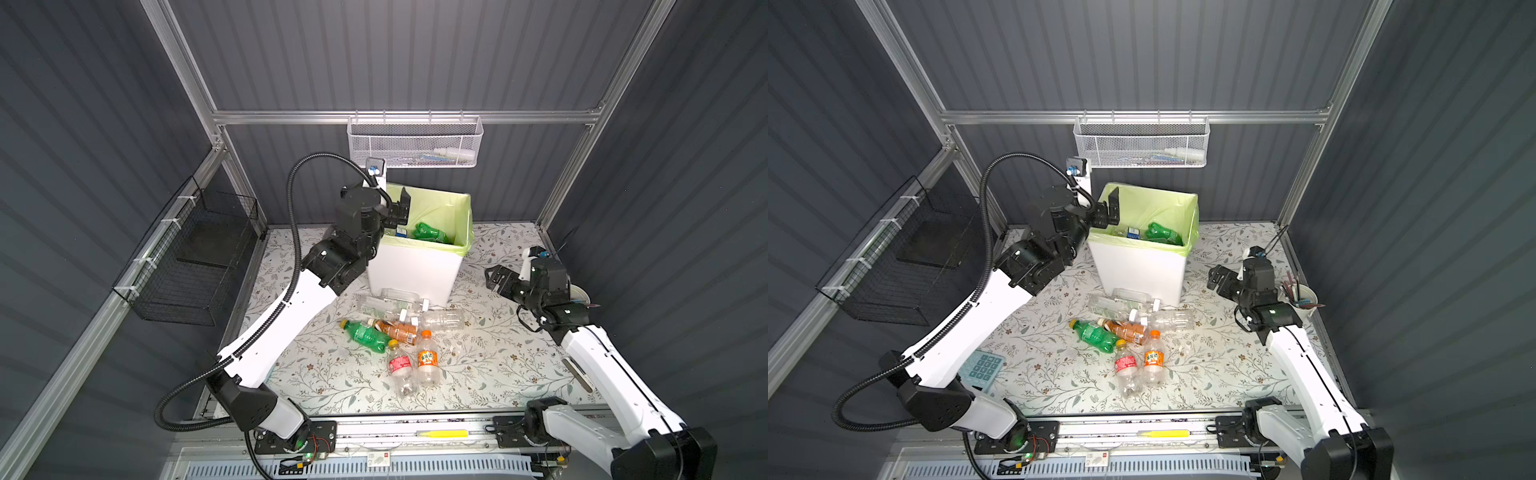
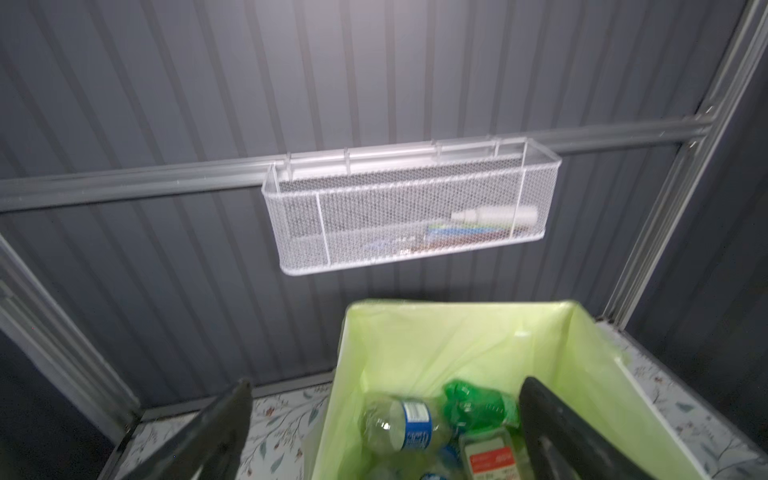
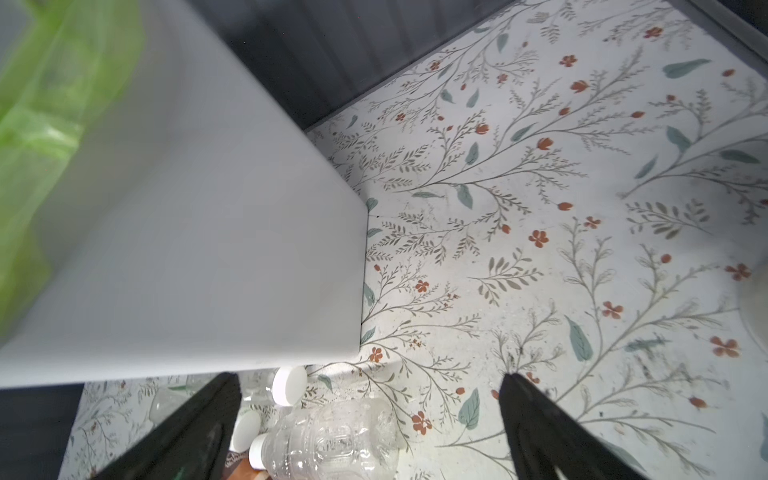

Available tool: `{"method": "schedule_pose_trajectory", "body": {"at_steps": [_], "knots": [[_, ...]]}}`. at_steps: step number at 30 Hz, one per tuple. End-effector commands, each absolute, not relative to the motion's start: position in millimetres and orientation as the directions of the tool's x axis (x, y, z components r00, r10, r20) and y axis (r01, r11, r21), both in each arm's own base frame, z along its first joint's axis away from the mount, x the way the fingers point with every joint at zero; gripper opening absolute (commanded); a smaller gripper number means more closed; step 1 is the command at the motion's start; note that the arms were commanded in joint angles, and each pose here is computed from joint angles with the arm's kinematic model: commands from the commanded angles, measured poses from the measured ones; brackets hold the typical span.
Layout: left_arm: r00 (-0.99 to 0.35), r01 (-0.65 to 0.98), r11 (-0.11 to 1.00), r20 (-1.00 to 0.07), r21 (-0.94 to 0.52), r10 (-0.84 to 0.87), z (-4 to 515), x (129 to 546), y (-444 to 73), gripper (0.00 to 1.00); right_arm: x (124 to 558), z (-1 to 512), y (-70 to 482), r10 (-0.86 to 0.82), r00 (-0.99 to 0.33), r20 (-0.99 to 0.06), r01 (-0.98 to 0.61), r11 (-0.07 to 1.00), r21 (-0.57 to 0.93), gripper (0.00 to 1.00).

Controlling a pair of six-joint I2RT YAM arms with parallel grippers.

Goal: Throw the plastic bottles in the bin
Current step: 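Lift the Sprite bottle with the left gripper and release it over the bin, then lower the right gripper onto the orange-capped clear bottle while the left withdraws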

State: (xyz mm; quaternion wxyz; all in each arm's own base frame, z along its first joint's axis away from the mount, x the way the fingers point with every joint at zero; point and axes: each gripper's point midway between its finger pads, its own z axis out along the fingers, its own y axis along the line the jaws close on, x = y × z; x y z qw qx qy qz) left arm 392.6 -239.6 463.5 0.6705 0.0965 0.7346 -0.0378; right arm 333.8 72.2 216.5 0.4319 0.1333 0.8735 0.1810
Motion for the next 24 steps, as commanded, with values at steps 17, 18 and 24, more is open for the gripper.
{"method": "schedule_pose_trajectory", "body": {"at_steps": [17,18,24], "knots": [[-0.48,-0.174,0.983,-0.876,0.054,-0.037,300.8,355.6,-103.1,1.0,226.0,100.0,212.8,0.204,-0.923,-0.327,0.026,0.88,0.475,0.95],[-0.494,-0.18,0.982,-0.868,0.057,-0.04,294.3,353.5,-101.4,1.0,223.0,96.7,217.3,0.192,-0.929,-0.317,0.021,0.881,0.472,0.95],[-0.542,-0.212,0.975,-0.838,0.061,-0.065,265.4,343.3,-93.6,1.0,210.3,84.7,245.8,0.121,-0.955,-0.27,-0.023,0.88,0.474,0.92]]}}
